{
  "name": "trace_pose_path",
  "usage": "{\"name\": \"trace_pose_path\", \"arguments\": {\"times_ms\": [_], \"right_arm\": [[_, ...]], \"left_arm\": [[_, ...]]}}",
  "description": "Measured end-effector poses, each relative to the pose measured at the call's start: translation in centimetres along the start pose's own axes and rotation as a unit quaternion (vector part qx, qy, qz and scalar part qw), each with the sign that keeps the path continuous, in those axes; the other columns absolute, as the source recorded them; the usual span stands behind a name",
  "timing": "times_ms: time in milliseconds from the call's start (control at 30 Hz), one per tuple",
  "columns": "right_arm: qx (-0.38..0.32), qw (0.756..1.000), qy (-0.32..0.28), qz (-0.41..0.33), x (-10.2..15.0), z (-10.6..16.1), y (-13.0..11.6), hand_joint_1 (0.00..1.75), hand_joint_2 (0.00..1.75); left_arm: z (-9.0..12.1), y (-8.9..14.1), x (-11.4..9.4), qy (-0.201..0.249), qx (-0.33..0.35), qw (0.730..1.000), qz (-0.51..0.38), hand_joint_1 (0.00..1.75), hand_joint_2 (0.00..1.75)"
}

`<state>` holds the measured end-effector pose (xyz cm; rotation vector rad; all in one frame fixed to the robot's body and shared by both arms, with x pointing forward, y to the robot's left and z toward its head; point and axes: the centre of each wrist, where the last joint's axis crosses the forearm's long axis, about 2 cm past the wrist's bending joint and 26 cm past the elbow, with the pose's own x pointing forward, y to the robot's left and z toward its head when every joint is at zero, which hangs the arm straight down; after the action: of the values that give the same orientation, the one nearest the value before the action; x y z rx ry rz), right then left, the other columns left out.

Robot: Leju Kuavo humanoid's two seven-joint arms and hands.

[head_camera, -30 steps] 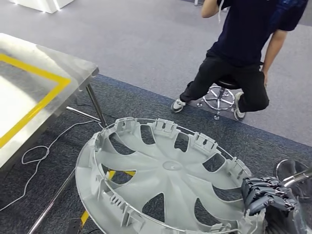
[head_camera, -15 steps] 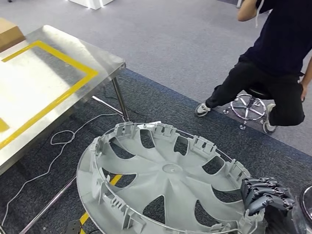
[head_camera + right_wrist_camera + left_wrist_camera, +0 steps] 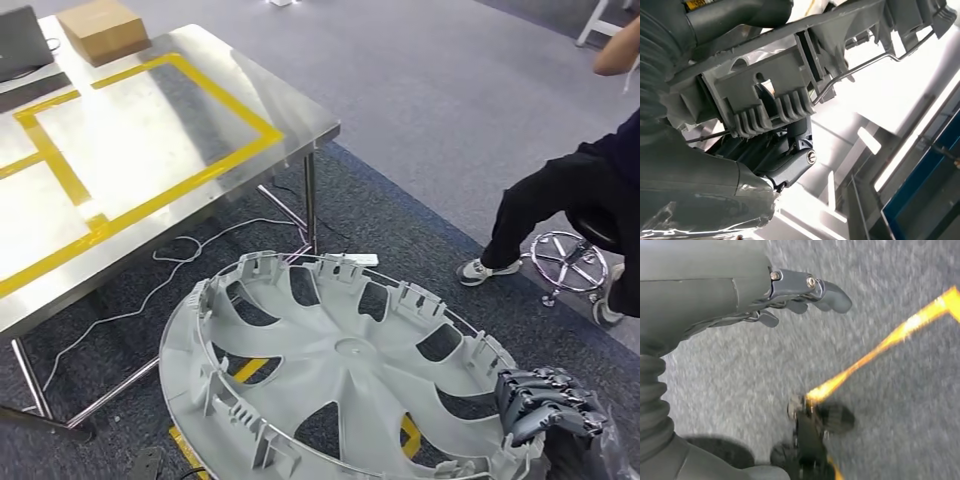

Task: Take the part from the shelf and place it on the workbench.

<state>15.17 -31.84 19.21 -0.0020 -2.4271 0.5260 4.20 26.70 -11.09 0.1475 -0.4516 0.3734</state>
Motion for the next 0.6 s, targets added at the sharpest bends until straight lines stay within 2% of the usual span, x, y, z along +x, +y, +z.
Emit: {"name": "trace_pose_path", "arguments": {"times_ms": [600], "right_arm": [[-0.005, 1.0, 0.016, 0.006, 0.17, 0.47, 0.14, 1.75, 1.75]], "left_arm": [[0.05, -0.07, -0.12, 0.024, -0.017, 0.999, -0.015, 0.0, 1.75]]}}
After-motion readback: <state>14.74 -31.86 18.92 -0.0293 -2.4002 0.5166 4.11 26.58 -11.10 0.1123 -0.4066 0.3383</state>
